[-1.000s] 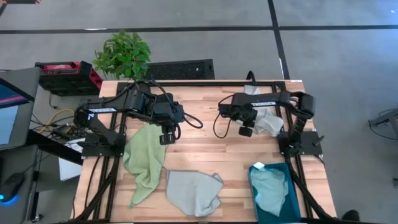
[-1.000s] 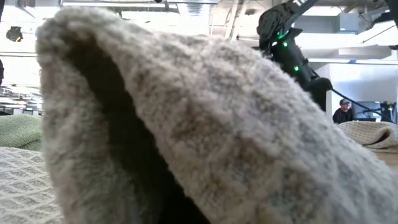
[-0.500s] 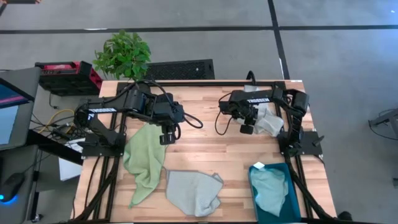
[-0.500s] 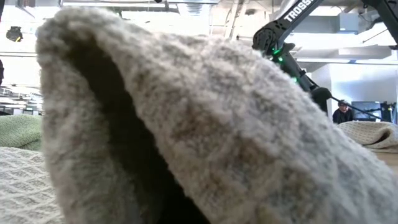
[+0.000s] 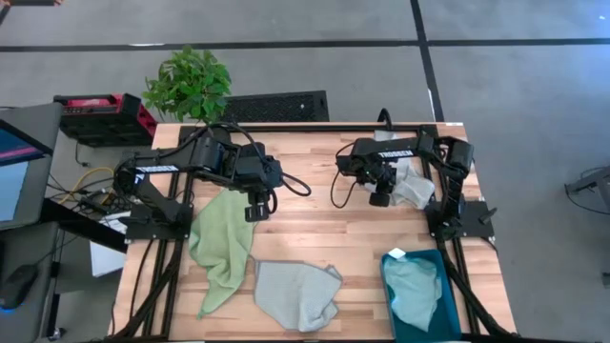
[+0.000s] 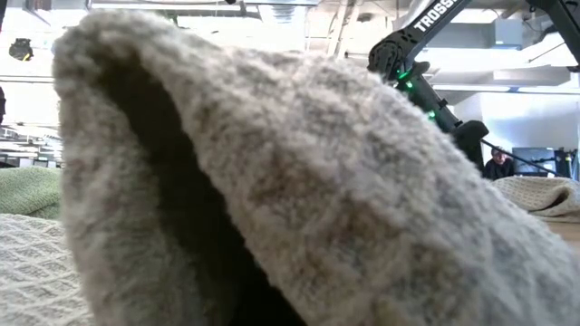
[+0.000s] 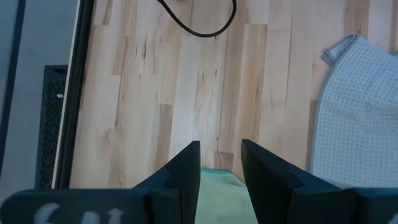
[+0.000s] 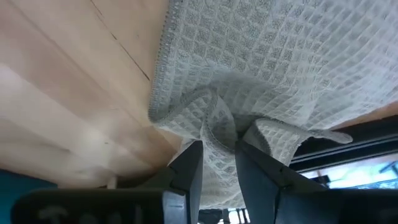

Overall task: Fold microfiber towels
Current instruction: Fold the top gray microfiber towel

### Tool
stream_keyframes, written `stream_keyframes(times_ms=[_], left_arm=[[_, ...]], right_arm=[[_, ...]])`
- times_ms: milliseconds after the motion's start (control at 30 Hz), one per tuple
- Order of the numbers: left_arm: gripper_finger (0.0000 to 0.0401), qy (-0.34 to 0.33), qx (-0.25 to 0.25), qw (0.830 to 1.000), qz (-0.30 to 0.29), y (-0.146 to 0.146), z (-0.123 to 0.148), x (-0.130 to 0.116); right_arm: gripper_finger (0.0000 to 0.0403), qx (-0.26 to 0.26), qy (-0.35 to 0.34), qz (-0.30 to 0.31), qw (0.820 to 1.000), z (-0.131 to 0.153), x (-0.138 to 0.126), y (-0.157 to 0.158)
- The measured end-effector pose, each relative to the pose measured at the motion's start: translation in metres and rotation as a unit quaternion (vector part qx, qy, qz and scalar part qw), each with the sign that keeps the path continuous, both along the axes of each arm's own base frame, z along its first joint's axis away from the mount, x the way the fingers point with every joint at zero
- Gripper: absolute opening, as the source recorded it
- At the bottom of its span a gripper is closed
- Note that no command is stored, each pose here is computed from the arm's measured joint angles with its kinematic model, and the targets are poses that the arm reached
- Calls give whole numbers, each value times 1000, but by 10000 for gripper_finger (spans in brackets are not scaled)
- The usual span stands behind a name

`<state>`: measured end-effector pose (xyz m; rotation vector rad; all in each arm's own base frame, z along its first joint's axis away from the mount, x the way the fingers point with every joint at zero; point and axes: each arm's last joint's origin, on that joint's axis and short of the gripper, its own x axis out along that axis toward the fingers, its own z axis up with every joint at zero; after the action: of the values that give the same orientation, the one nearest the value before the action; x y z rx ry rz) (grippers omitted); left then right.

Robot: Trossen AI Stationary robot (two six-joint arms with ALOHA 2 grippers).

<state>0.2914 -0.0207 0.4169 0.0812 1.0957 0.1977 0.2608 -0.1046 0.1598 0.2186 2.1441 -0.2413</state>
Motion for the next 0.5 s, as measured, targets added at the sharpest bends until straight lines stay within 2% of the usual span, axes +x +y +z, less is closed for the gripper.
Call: stream_keyframes(times_ms=[133,500], left_arm=[[109,0,0,1000,0,0,0,0],[109,-1,-2,1000,3,0,0,0]], right_arm=[[118,-3,-10,22,1000,-1,2,-1],[118,5,4,20,1000,-6,-4,1]])
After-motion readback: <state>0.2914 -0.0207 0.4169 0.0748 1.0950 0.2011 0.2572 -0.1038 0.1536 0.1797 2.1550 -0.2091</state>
